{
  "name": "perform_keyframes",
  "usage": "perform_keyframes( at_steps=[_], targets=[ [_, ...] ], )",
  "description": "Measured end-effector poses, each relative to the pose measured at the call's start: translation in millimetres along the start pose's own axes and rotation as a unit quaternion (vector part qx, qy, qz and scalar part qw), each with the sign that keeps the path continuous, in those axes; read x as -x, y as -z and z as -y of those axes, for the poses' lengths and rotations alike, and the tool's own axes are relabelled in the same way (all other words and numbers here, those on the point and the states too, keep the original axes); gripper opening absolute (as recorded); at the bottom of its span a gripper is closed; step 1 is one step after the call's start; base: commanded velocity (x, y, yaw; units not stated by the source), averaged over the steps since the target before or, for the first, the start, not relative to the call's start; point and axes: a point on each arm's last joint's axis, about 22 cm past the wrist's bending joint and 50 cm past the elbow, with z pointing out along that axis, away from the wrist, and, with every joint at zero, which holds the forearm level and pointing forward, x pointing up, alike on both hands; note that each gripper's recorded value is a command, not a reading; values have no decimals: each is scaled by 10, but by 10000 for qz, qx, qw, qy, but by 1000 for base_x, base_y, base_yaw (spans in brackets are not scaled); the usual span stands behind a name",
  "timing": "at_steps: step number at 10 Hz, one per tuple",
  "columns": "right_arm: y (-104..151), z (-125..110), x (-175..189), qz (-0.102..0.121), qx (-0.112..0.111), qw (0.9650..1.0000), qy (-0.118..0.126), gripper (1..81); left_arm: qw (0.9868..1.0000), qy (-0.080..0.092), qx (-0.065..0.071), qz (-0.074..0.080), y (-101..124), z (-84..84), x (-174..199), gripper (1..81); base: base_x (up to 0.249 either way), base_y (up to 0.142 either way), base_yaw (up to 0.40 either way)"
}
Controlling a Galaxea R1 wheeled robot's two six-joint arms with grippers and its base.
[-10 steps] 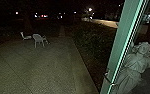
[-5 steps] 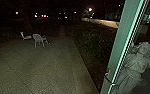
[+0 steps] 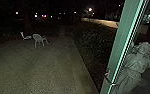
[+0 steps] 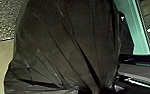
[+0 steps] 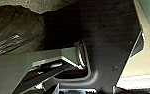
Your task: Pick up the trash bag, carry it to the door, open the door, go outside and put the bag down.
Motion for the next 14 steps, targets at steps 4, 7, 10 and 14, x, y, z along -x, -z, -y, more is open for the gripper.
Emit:
perform_keyframes(
  at_steps=[4, 7, 10, 14],
  targets=[
    [128, -44, -58, 121, -135, 9997, 185, 811, 9990, 369, -92, -242, 211, 377, -260, 10, 0, 0, 0],
    [111, -11, -302, 319, -136, 9971, 674, 811, 9931, 1026, -158, -543, 411, 610, -227, 10, 0, 0, 0],
    [82, 43, -455, 573, -142, 9919, 1122, 811, 9812, 1707, -213, -876, 566, 789, -273, 10, 0, 0, 0],
    [60, 15, -137, 1192, -152, 9860, 1157, 811, 9661, 2456, -311, -731, 863, 1300, -322, 10, 0, 0, 0]
  ],
)
